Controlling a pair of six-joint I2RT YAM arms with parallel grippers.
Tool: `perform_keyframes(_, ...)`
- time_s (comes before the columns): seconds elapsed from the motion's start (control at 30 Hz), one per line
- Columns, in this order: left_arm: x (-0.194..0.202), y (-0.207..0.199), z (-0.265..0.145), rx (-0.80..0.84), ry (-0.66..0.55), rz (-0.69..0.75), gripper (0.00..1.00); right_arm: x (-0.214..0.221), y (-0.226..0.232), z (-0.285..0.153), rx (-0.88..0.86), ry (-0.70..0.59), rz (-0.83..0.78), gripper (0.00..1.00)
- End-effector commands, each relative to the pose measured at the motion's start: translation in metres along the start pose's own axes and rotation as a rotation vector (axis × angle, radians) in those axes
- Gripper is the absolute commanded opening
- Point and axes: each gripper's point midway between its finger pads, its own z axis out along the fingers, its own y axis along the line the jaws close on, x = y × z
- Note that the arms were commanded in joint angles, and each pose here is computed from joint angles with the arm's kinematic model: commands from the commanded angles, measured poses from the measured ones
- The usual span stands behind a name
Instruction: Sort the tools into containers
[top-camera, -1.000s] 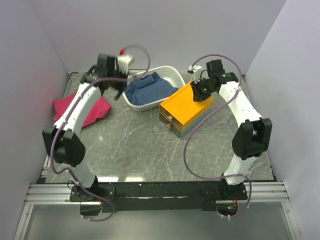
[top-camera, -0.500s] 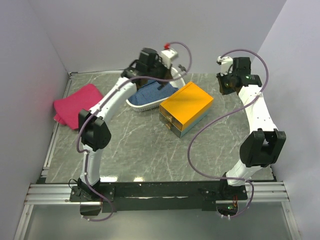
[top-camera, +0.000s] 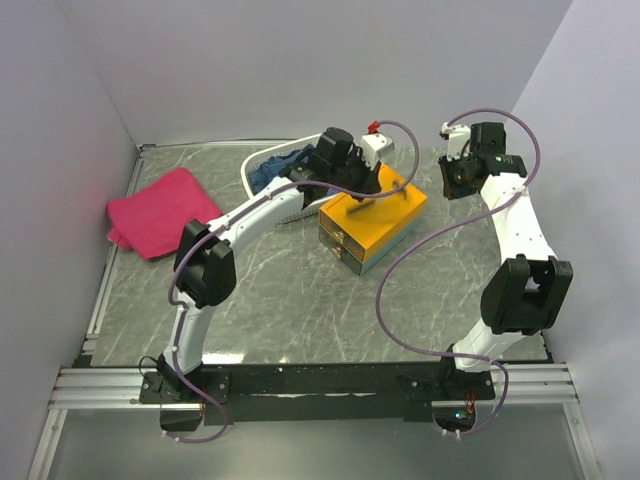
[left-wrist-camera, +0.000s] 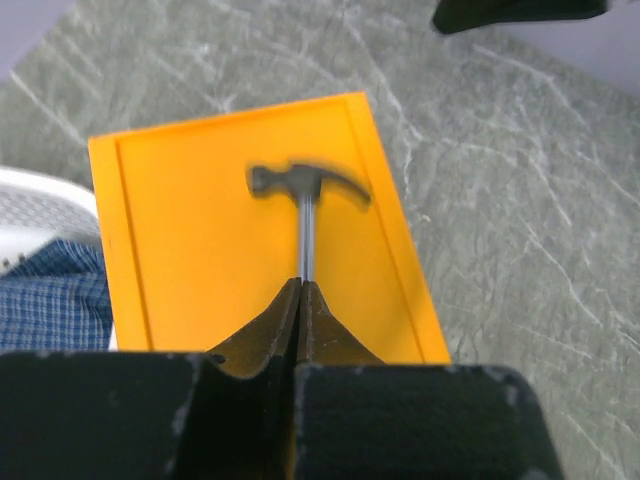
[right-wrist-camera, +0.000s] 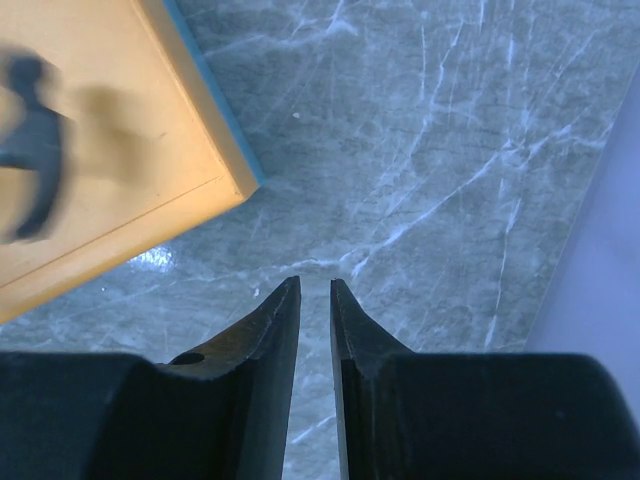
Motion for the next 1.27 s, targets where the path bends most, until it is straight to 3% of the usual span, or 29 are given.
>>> perform_keyframes(0.0, 0.003, 0.006, 0.006, -0.045, -0.018, -0.055, 0.01, -0.005, 0.005, -0.013, -0.016, -0.046, 0.027, 0.27)
perform_keyframes(0.1, 0.015, 0.006, 0.008, -0.044, 0.006, -0.070, 0.02, -0.004, 0.008, -0.012, -0.028, -0.050, 0.035, 0.27)
perform_keyframes(0.13, 0.016, 0.005, 0.008, -0.044, 0.009, -0.077, 0.11, -0.004, 0.008, -0.013, -0.026, -0.051, 0.032, 0.27)
perform_keyframes(0.17, 0.015, 0.006, 0.007, -0.047, 0.005, -0.080, 0.33, -0.003, 0.007, -0.013, -0.022, -0.048, 0.030, 0.27)
perform_keyframes(0.2, 0.004, 0.006, 0.004, -0.052, -0.016, -0.083, 0.39, -0.003, 0.006, -0.015, -0.017, -0.051, 0.028, 0.27)
perform_keyframes(0.37, -0.067, 0.006, -0.030, -0.105, -0.204, -0.009, 0.53, -0.004, 0.006, -0.022, -0.011, -0.069, 0.028, 0.30)
perform_keyframes(0.43, -0.095, 0.008, -0.054, -0.165, -0.274, 0.018, 0.61, -0.006, 0.006, -0.022, -0.002, -0.079, 0.038, 0.38)
perform_keyframes(0.5, -0.112, 0.013, -0.073, -0.227, -0.317, 0.046, 0.82, -0.007, 0.004, -0.023, 0.010, -0.084, 0.051, 0.50)
perform_keyframes(0.53, -0.114, 0.023, -0.081, -0.282, -0.318, 0.043, 0.97, -0.007, 0.000, -0.023, 0.028, -0.083, 0.060, 0.54)
perform_keyframes(0.57, -0.118, 0.027, -0.093, -0.322, -0.313, 0.113, 0.97, -0.010, -0.001, -0.024, 0.035, -0.089, 0.067, 0.60)
perform_keyframes(0.63, -0.100, 0.053, -0.107, -0.440, -0.250, 0.116, 0.96, -0.013, -0.003, -0.026, 0.034, -0.100, 0.095, 0.96)
perform_keyframes(0.67, -0.087, 0.057, -0.118, -0.453, -0.220, 0.118, 0.97, -0.015, -0.009, -0.029, 0.068, -0.110, 0.121, 1.00)
perform_keyframes(0.83, -0.020, 0.152, -0.212, -0.777, -0.160, -0.058, 0.97, -0.015, -0.025, -0.043, 0.183, -0.109, 0.212, 1.00)
perform_keyframes(0.9, 0.022, 0.196, -0.263, -0.934, -0.138, -0.194, 0.96, -0.014, -0.034, -0.055, 0.242, -0.114, 0.239, 1.00)
perform_keyframes(1.0, 0.065, 0.235, -0.321, -1.058, -0.127, -0.316, 0.96, -0.006, -0.047, -0.065, 0.347, -0.108, 0.273, 1.00)
perform_keyframes(1.07, 0.079, 0.239, -0.336, -1.074, -0.103, -0.305, 0.96, -0.001, -0.052, -0.068, 0.389, -0.106, 0.292, 1.00)
perform_keyframes(1.23, 0.074, 0.219, -0.349, -1.056, -0.150, -0.315, 0.96, -0.001, -0.025, -0.083, 0.250, -0.154, 0.275, 1.00)
